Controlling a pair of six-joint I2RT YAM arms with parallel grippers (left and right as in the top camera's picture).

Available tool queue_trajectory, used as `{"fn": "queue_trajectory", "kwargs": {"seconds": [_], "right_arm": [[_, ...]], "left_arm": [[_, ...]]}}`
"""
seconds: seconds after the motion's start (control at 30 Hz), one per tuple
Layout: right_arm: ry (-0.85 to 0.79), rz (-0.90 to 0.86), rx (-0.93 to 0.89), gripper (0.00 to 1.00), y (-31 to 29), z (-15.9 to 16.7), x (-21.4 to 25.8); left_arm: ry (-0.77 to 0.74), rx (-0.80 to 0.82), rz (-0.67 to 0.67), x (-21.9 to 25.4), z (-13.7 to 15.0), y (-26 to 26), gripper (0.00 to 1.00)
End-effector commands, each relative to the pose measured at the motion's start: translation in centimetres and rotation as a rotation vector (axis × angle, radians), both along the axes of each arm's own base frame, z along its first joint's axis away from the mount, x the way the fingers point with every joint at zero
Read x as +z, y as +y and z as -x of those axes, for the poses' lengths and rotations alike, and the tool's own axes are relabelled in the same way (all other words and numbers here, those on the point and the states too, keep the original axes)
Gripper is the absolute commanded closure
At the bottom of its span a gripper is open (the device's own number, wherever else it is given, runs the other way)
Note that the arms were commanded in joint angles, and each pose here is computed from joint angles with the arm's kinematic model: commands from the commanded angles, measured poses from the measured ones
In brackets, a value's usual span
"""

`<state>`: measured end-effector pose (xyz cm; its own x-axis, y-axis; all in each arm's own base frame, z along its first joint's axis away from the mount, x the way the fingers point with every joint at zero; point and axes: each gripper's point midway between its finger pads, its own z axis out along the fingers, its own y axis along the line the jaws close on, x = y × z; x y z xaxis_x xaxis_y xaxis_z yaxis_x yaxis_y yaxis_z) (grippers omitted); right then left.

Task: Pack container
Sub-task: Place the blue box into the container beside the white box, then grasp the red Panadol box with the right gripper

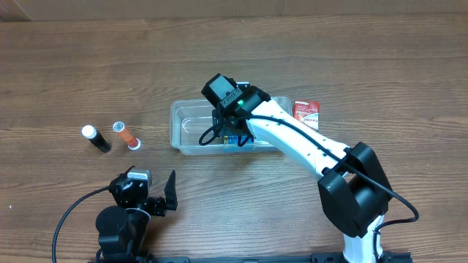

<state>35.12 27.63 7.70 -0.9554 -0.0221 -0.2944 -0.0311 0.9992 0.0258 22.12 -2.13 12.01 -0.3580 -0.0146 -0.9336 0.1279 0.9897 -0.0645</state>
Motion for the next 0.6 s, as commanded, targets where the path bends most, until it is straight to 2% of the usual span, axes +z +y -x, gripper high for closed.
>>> {"fn": "queue_trajectory", "kwargs": {"seconds": [0.0,0.03,0.17,0.23,0.3,0.43,0.57], "right_arm": [[-0.079,0.049,-0.009,0.13,-1.3,-1.1,2.1],[-0.11,0.065,0.001,0.13,-1.7,-1.3,3.5],[-0.245,0.059,-0.036,0.0,-4.5,-1.6,11.5],[-0.306,0.016,-0.107,0.0,-8.1,-2.1,15.6],[-0.314,-0.005,-0.186,0.0,-11.5,-2.7,17.0],[-0.186,-0.106,-0.19,0.0,-17.4,-4.9,15.2],[-0.02,-0.145,-0.256,0.0,-21.8,-6.2,9.6]], "left_arm": [[-0.013,-0.022,-0.012,0.1,0.0,-0.3,0.0],[-0.013,-0.022,-0.012,0.1,0.0,-0.3,0.0],[-0.013,-0.022,-0.012,0.1,0.0,-0.3,0.0],[-0.013,-0.022,-0.012,0.1,0.0,-0.3,0.0],[-0.013,-0.022,-0.012,0.1,0.0,-0.3,0.0],[-0.013,-0.022,-0.012,0.1,0.0,-0.3,0.0],[-0.013,-0.022,-0.012,0.1,0.0,-0.3,0.0]]}}
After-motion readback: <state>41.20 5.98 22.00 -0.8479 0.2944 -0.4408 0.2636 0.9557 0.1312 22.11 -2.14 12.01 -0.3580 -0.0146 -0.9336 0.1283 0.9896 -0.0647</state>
